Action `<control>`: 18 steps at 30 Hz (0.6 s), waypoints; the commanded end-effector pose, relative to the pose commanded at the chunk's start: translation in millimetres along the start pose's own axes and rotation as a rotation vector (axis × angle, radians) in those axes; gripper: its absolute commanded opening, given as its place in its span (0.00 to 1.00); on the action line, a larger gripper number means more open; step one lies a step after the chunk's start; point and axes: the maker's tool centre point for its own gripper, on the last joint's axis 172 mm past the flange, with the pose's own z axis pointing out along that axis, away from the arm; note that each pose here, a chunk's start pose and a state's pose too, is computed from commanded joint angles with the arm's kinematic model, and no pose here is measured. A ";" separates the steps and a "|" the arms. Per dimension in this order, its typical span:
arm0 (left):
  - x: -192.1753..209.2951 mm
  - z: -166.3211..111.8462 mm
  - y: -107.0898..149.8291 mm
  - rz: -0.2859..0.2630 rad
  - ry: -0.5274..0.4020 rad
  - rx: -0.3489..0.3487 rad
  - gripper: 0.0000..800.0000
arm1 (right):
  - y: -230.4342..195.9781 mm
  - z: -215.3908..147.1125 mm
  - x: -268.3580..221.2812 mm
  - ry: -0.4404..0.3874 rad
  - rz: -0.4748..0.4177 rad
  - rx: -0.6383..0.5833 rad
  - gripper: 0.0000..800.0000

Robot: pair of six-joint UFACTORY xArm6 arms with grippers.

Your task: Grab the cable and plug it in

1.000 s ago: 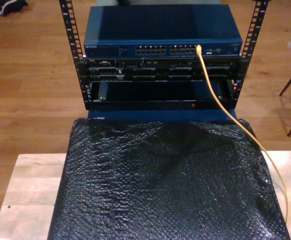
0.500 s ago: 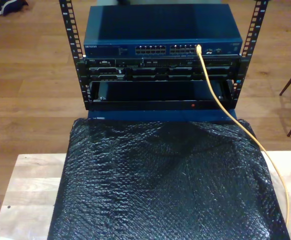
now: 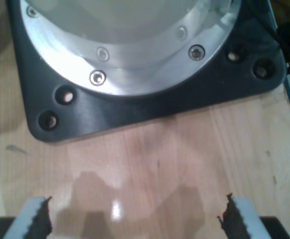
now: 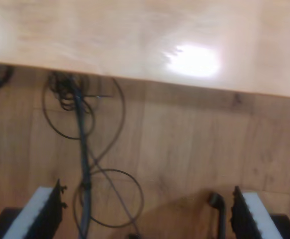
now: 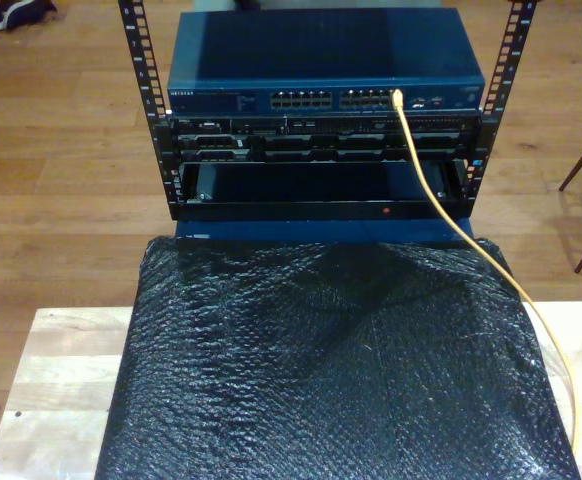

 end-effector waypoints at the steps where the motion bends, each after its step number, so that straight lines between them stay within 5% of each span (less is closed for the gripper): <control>1: 0.0 0.0 0.0 0.000 0.000 0.000 1.00 | -8.9 4.6 4.5 0.006 -0.003 -0.005 1.00; 18: 0.0 0.0 0.0 0.000 0.000 0.000 1.00 | -57.0 91.5 46.4 -0.007 0.024 -0.036 1.00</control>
